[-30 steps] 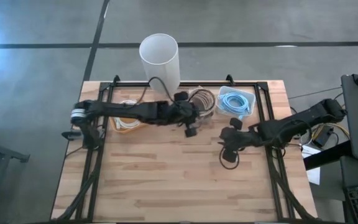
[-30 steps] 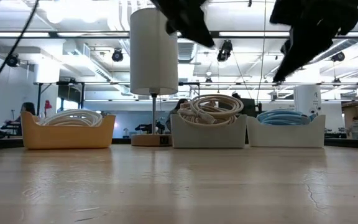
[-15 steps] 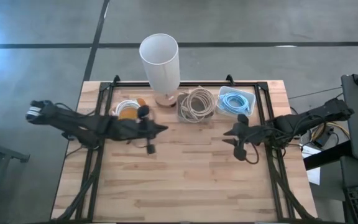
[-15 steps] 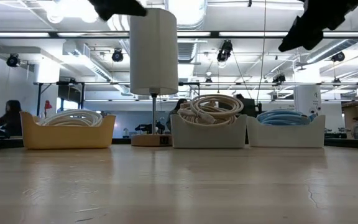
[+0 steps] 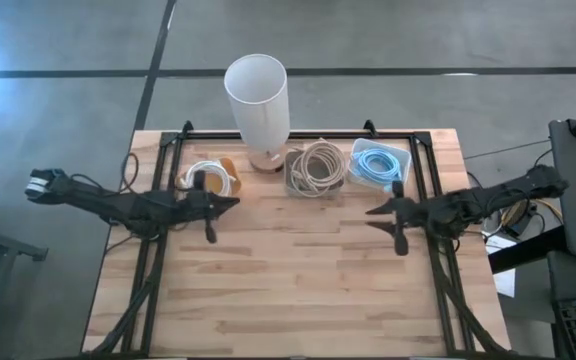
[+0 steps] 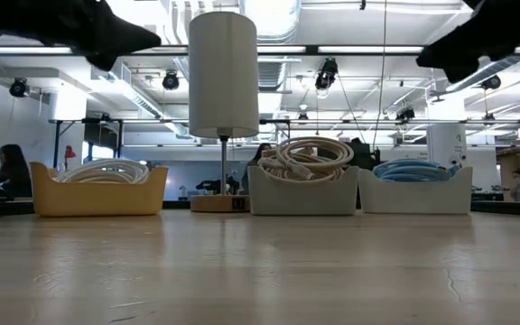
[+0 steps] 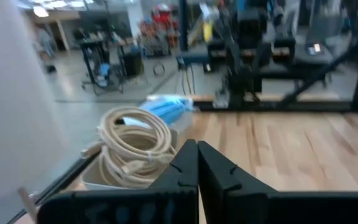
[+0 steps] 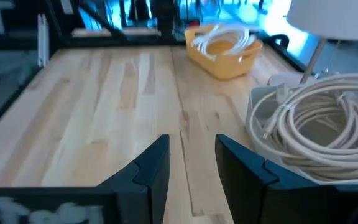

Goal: Sort HDMI cables
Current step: Return to Home Position

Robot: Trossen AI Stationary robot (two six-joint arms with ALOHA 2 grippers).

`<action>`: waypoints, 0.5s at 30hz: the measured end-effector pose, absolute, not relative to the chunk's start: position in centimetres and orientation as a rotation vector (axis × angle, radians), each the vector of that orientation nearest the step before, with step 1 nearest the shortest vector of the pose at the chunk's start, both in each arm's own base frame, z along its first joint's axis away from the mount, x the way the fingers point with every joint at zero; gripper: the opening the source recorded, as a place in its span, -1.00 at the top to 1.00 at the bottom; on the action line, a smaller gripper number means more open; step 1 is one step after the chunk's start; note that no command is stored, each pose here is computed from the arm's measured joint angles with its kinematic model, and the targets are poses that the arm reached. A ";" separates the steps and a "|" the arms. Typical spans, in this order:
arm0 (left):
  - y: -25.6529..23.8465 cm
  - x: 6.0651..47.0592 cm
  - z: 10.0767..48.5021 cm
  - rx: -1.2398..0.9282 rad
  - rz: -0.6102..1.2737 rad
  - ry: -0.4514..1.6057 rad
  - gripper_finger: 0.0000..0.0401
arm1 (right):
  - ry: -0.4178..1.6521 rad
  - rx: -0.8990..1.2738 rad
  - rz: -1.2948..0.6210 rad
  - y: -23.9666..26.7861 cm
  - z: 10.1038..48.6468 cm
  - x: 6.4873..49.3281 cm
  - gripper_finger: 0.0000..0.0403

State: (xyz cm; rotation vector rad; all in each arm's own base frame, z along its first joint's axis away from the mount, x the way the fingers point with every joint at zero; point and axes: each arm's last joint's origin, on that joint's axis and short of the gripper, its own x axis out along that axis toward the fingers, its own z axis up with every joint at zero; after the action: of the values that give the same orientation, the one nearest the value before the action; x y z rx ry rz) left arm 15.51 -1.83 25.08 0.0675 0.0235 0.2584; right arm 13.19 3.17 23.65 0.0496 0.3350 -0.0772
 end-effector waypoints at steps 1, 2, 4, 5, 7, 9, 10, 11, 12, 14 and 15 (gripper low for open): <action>-1.6 15.1 24.8 0.055 0.266 -0.002 1.00 | 0.312 0.055 -0.076 3.0 23.5 12.7 0.39; -1.4 14.7 24.6 0.042 0.275 -0.020 1.00 | 0.293 0.060 -0.075 2.9 23.2 12.2 0.39; -1.1 14.1 24.2 0.020 0.287 -0.041 1.00 | 0.256 0.072 -0.072 2.6 22.7 11.3 0.39; -1.0 13.9 23.9 0.015 0.292 -0.044 1.00 | 0.235 0.079 -0.072 2.4 22.5 10.9 0.39; -0.8 13.7 23.5 0.013 0.305 -0.043 1.00 | 0.197 0.081 -0.070 2.2 22.1 10.1 0.39; -0.5 13.6 23.2 0.024 0.320 -0.038 1.00 | 0.151 0.073 -0.065 2.0 21.8 9.5 0.39; -0.4 13.5 23.1 0.032 0.329 -0.038 1.00 | 0.132 0.068 -0.063 1.9 21.6 9.1 0.39; -0.3 13.5 23.0 0.042 0.338 -0.037 1.00 | 0.113 0.064 -0.061 1.8 21.4 8.8 0.39; -0.2 13.5 22.9 0.053 0.343 -0.031 1.00 | 0.095 0.063 -0.060 1.7 21.3 8.6 0.39; 0.1 13.4 22.6 0.072 0.349 -0.022 1.00 | 0.069 0.072 -0.058 1.5 20.9 8.0 0.39; 0.2 13.3 22.5 0.074 0.348 -0.025 1.00 | 0.061 0.084 -0.058 1.4 20.7 7.8 0.39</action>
State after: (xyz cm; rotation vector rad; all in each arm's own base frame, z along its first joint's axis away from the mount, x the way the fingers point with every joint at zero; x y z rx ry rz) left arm 13.35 0.17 22.50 0.0740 -0.0254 0.3482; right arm 7.77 1.41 20.65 0.0839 0.0611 -0.0582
